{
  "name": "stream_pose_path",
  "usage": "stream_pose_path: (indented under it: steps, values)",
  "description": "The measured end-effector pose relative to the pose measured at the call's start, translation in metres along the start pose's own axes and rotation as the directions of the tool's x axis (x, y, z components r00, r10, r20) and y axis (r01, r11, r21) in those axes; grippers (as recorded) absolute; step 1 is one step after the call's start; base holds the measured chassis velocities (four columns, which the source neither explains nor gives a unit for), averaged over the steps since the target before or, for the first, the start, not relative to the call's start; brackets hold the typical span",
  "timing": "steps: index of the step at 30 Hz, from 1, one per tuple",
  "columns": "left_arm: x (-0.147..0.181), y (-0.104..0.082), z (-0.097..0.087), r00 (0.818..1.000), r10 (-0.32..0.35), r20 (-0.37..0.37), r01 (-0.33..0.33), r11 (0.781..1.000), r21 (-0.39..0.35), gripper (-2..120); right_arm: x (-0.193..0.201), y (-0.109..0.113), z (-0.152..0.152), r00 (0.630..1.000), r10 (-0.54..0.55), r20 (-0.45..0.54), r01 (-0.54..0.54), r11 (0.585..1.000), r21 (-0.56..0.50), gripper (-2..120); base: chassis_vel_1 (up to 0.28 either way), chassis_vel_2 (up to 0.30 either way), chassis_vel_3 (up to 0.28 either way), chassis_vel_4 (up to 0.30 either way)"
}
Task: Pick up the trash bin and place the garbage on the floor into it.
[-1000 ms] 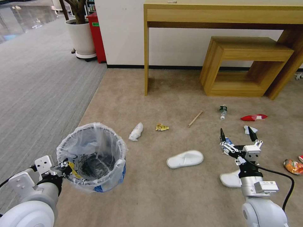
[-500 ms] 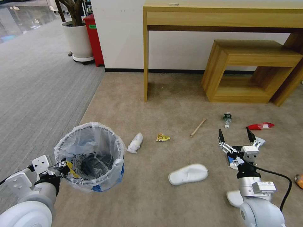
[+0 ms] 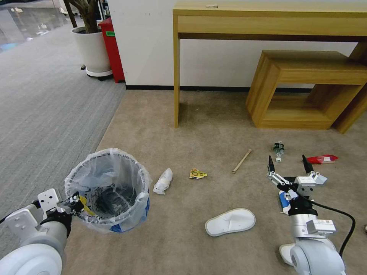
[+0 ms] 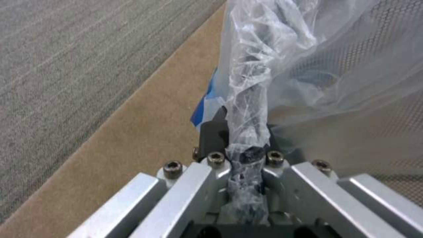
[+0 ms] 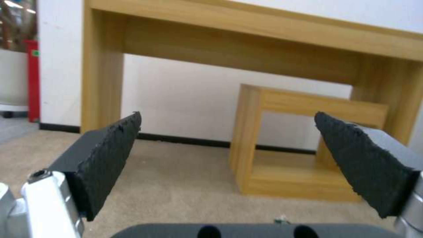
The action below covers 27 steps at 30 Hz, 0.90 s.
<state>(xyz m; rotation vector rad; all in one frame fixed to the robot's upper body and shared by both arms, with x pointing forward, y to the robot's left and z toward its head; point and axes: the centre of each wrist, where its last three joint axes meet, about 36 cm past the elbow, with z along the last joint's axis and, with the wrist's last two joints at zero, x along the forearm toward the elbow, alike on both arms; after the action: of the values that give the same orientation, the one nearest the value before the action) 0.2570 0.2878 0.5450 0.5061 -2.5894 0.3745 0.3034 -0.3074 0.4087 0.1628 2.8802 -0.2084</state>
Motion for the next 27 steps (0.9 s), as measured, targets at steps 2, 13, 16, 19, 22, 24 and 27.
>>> stream_pose_path:
  steps: [2, 13, 16, 19, 22, 24, 27]
  values:
    - [0.0, 0.0, 0.002, 1.0, -0.005, -0.007, 0.005, 1.0, 0.005, 1, -0.002, -0.002, -0.002, 0.996, 0.059, -0.061, -0.062, 0.997, -0.042, 100, 0.0, 0.0, 0.0, 0.0]
    - [0.003, 0.001, 0.004, 1.0, -0.016, -0.011, 0.016, 1.0, 0.011, 1, -0.028, -0.011, 0.007, 0.834, 0.241, -0.496, -0.393, 0.891, -0.228, 100, 0.0, 0.0, 0.0, 0.0]
    - [0.004, 0.0, 0.004, 1.0, -0.018, -0.01, 0.018, 1.0, 0.008, 1, -0.036, -0.011, 0.004, 0.718, 0.213, -0.662, -0.499, 0.821, -0.277, 100, 0.0, 0.0, 0.0, 0.0]
    - [0.005, 0.0, 0.004, 1.0, -0.018, -0.009, 0.019, 1.0, 0.006, 1, -0.04, -0.012, 0.004, 0.658, 0.207, -0.724, -0.543, 0.797, -0.265, 100, 0.0, 0.0, 0.0, 0.0]
    - [0.005, 0.0, 0.005, 1.0, -0.019, -0.01, 0.019, 1.0, 0.004, 1, -0.041, -0.016, 0.006, 0.618, 0.214, -0.756, -0.566, 0.789, -0.239, 100, 0.0, 0.0, 0.0, 0.0]
    - [0.005, 0.001, 0.005, 1.0, -0.022, -0.012, 0.022, 1.0, 0.002, 1, -0.041, -0.021, 0.011, 0.565, 0.221, -0.795, -0.587, 0.784, -0.199, 100, 0.0, 0.0, 0.0, 0.0]
    - [0.005, 0.001, 0.006, 1.0, -0.023, -0.015, 0.023, 1.0, 0.002, 1, -0.04, -0.027, 0.019, 0.511, 0.24, -0.826, -0.603, 0.784, -0.145, 100, 0.0, 0.0, 0.0, 0.0]
